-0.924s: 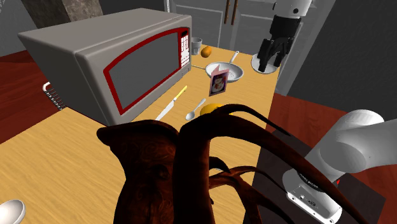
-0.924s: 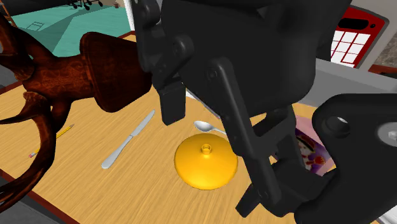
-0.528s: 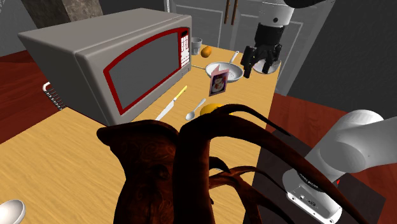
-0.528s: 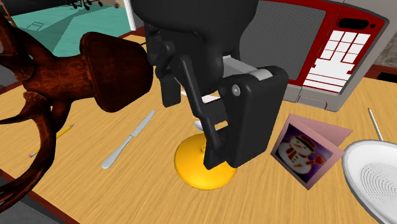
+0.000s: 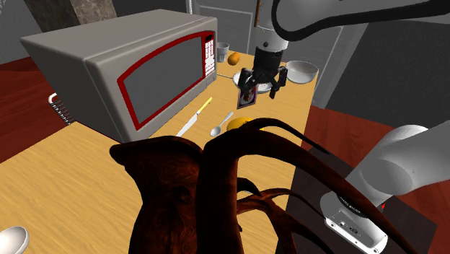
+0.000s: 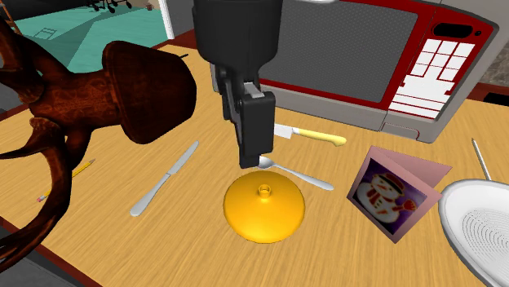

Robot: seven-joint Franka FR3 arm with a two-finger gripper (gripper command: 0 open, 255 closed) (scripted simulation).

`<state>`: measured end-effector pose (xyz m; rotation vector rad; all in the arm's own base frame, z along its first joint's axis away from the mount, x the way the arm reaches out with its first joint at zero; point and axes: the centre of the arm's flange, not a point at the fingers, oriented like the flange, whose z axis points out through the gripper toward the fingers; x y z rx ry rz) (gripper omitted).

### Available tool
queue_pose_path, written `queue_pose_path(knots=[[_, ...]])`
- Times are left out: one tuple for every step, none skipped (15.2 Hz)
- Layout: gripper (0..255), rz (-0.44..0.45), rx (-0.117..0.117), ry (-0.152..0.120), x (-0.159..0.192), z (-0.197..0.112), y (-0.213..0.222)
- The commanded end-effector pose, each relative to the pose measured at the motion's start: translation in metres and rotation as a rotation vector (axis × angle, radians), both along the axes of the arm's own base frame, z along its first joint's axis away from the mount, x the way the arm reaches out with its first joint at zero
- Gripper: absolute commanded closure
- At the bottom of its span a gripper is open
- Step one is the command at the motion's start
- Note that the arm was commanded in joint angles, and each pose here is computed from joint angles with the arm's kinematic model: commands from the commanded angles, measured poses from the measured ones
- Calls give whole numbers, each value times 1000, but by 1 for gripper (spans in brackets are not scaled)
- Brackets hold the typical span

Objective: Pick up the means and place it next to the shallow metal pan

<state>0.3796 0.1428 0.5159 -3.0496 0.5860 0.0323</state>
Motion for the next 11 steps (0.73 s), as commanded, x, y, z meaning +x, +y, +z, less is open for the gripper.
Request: queue_pose_path(knots=[[0,-68,-4,-2,14,-14,18],[0,-98,-6,-3,22,-20,27],[0,-129,-9,-3,30,-27,36],[0,-160,-11,-4,38,-33,44],[0,-191,-14,-5,47,-39,52],[0,-222,-16,-5,56,-45,59],[0,-253,-19,-6,65,-52,67],[0,-284,-21,-6,74,-58,74],[0,-315,-24,-7,84,-64,81],[0,-346,-26,-7,93,-71,87],[0,-377,-29,-8,103,-77,93]])
